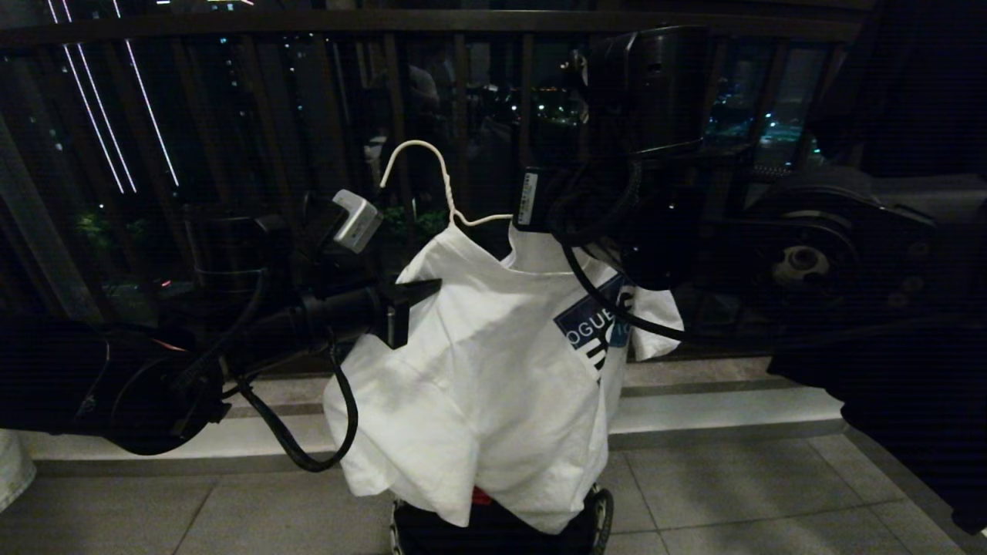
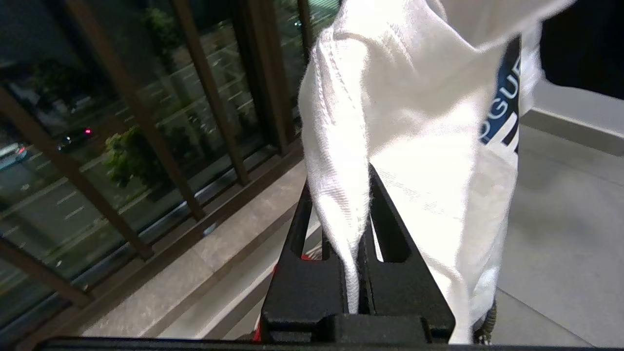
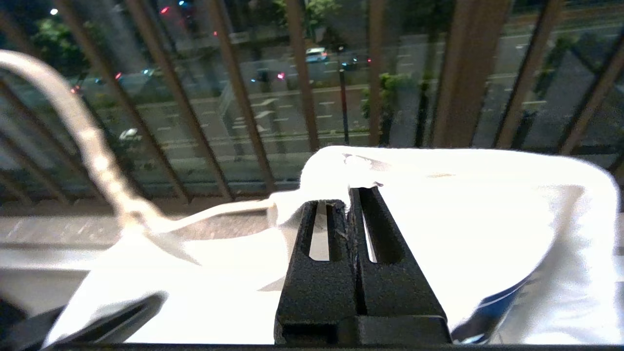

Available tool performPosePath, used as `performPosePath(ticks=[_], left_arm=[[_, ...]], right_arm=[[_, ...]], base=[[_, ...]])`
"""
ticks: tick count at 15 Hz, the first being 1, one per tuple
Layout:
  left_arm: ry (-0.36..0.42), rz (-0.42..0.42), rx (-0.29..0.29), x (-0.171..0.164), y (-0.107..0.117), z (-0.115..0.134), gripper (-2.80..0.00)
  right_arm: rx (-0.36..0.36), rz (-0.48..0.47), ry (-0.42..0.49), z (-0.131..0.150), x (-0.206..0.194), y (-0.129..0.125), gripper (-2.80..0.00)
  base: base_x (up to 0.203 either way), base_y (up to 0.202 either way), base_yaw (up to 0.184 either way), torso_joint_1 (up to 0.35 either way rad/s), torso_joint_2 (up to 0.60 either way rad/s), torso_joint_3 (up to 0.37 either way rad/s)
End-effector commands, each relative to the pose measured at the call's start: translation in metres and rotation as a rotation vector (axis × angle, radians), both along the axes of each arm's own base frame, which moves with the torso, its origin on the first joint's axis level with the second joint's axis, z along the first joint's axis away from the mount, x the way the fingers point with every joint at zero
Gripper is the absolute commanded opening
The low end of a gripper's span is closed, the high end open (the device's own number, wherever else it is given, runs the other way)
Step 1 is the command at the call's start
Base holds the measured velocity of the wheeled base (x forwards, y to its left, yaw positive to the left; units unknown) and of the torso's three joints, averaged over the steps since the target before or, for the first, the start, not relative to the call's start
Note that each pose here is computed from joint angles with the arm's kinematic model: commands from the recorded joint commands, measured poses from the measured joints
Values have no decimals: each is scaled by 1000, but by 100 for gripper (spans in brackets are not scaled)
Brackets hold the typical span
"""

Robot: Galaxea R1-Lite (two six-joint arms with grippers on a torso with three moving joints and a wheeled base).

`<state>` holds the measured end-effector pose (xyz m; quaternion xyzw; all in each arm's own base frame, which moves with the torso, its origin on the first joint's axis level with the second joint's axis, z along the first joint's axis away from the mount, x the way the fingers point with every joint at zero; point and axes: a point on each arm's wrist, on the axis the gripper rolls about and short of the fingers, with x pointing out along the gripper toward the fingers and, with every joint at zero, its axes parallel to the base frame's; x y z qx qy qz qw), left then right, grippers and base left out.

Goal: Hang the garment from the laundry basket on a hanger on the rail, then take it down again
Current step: Hang the clothes on the clothes rack

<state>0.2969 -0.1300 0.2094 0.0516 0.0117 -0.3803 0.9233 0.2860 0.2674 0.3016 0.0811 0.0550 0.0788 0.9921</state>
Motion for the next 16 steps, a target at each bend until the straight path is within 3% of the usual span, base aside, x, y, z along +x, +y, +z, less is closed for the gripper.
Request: performPosePath(ticks=[1, 6, 12, 16], left_arm=[[8, -11, 6, 1, -6, -5, -280], [7, 3, 8, 1, -6, -5, -280], [-27, 12, -4, -10, -1, 7, -280], [-37, 14, -4, -12, 0, 10, -280]], right_arm=[[8, 21, -6, 0, -4, 10, -280], [34, -30, -40, 11, 1, 9, -280], [-3, -217, -70, 20, 45, -51, -280], [-58, -260, -55, 14, 56, -66, -280]], base=[[0, 0, 0, 0, 0, 0], [0, 0, 0, 0, 0, 0], [0, 0, 0, 0, 0, 0], [0, 0, 0, 0, 0, 0]])
